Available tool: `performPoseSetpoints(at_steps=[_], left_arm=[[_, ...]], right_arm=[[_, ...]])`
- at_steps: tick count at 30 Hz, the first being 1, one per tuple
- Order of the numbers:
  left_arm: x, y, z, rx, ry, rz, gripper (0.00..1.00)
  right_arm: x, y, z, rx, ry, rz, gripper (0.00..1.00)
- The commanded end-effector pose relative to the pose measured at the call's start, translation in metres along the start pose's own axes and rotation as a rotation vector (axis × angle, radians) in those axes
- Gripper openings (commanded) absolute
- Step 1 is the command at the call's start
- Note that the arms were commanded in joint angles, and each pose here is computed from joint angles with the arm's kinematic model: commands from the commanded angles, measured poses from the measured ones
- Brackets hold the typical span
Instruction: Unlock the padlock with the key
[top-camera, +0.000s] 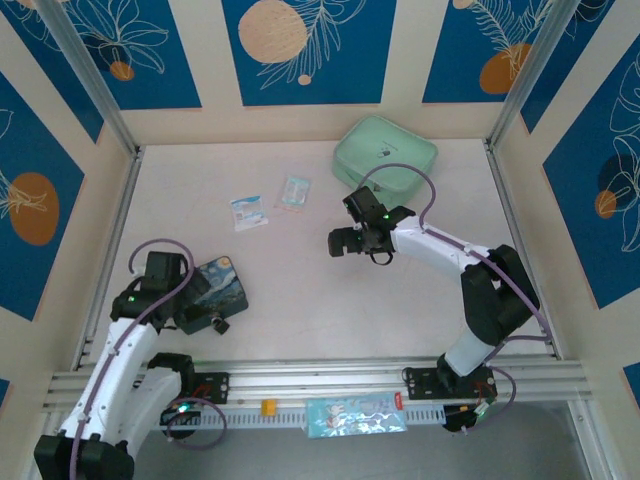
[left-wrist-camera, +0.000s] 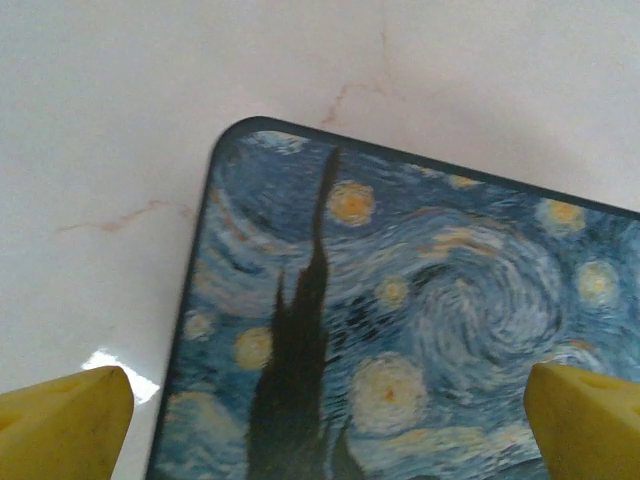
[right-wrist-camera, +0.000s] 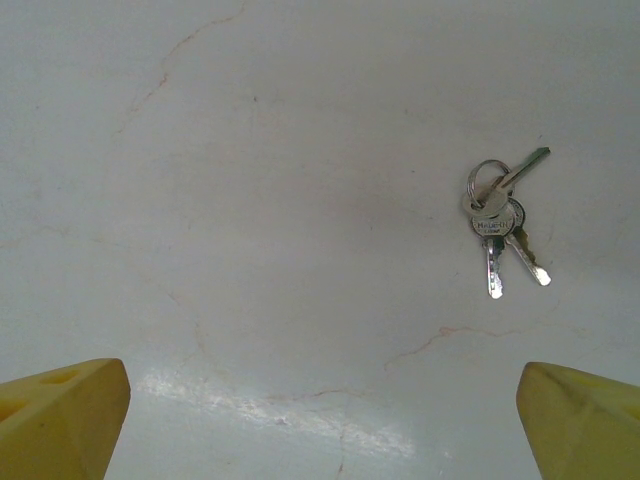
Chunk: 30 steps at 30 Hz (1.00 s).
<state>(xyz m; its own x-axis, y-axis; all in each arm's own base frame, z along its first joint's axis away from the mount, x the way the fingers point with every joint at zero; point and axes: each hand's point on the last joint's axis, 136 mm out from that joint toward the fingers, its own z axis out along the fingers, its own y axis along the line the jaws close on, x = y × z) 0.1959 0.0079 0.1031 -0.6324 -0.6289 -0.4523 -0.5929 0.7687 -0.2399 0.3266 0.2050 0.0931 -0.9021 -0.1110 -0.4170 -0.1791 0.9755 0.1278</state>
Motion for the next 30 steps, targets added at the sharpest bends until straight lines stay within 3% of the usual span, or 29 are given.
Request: performPoseSetpoints(at_steps=[1,14,27,30], left_arm=[[0.004,-0.02,0.007,0.108,0.011,-0.063,1.0],[0.021,-0.069,0.02,0.292,0.019,-0.25,1.0],[0.039,-0.186,0.028,0.396,0.013,-0.081,1.0],[0.03,-0.194,0.023,0.398,-0.027,-0.053,1.0]], right_arm=[[0.002,-0.006,-0.006,0.015,-0.003,0.018,0.99],[-0.001,-0.012,-0.011,-0.001,-0.014,0.067,0.99],[0.009,-0.039,-0.008,-0.049,0.025,0.214,0.99],[0.009,-0.049,0.0,-0.13,0.055,0.274,0.91]])
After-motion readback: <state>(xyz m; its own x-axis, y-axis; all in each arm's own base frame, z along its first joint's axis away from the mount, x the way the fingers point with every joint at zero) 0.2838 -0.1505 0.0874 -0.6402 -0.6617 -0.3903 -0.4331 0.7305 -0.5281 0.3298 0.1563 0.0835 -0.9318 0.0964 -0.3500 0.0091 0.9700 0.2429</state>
